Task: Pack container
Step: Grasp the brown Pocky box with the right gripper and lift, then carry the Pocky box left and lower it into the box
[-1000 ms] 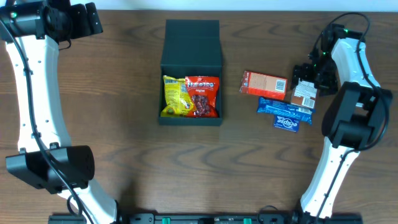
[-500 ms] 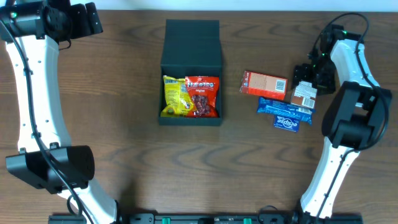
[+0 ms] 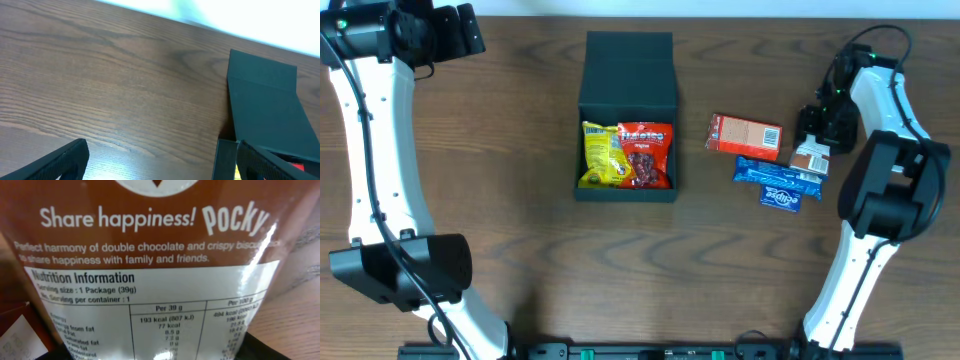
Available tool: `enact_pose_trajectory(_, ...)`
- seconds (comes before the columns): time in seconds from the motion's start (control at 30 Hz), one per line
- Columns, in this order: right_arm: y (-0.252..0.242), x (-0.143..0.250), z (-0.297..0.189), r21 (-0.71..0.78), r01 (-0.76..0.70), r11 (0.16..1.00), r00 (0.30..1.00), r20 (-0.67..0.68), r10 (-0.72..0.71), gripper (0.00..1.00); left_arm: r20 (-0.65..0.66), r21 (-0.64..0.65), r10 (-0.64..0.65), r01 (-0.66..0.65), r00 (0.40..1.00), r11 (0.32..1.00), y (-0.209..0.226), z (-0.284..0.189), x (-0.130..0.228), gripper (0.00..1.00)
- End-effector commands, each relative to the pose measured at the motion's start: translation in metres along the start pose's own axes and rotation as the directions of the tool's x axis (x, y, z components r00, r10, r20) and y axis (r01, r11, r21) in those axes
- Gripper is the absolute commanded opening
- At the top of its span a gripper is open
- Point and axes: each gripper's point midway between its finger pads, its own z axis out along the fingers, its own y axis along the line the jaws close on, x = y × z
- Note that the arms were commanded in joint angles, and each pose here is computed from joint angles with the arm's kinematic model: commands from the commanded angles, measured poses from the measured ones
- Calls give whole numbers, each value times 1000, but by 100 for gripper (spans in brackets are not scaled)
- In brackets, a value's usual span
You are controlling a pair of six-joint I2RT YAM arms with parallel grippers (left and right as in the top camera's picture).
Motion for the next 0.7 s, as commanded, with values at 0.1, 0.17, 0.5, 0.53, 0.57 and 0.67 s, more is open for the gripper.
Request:
enact_pose_trajectory(0.1, 1, -3, -4, 6, -26, 1000, 1000, 16, 25, 61, -8, -8, 0, 0, 1000, 1000, 3, 5, 1, 95)
enact_pose_trajectory(0.17, 2, -8, -10, 4, -25, 1000, 999, 32, 25, 61, -6, -8, 0, 0, 1000, 1000, 3, 5, 0, 95)
enact_pose_trajectory(0.5, 13, -50, -100, -17, -9, 1000, 973, 232, 13, 56, -2, -7, 1, -1, 1000, 1000, 3, 5, -1, 95)
enact_pose_trajectory(0.53, 17, -53, -111, -19, -1, 1000, 967, 255, 6, 55, -2, -7, 1, -1, 1000, 1000, 3, 5, -1, 95)
enact_pose_trajectory(0.57, 23, -55, -124, -23, 11, 1000, 961, 278, -4, 54, -2, -7, 1, -1, 1000, 1000, 3, 5, -1, 95)
enact_pose_trajectory(0.67, 48, -53, -149, -27, 60, 998, 946, 320, -48, 54, -2, -7, 1, -1, 1000, 1000, 3, 5, -1, 95)
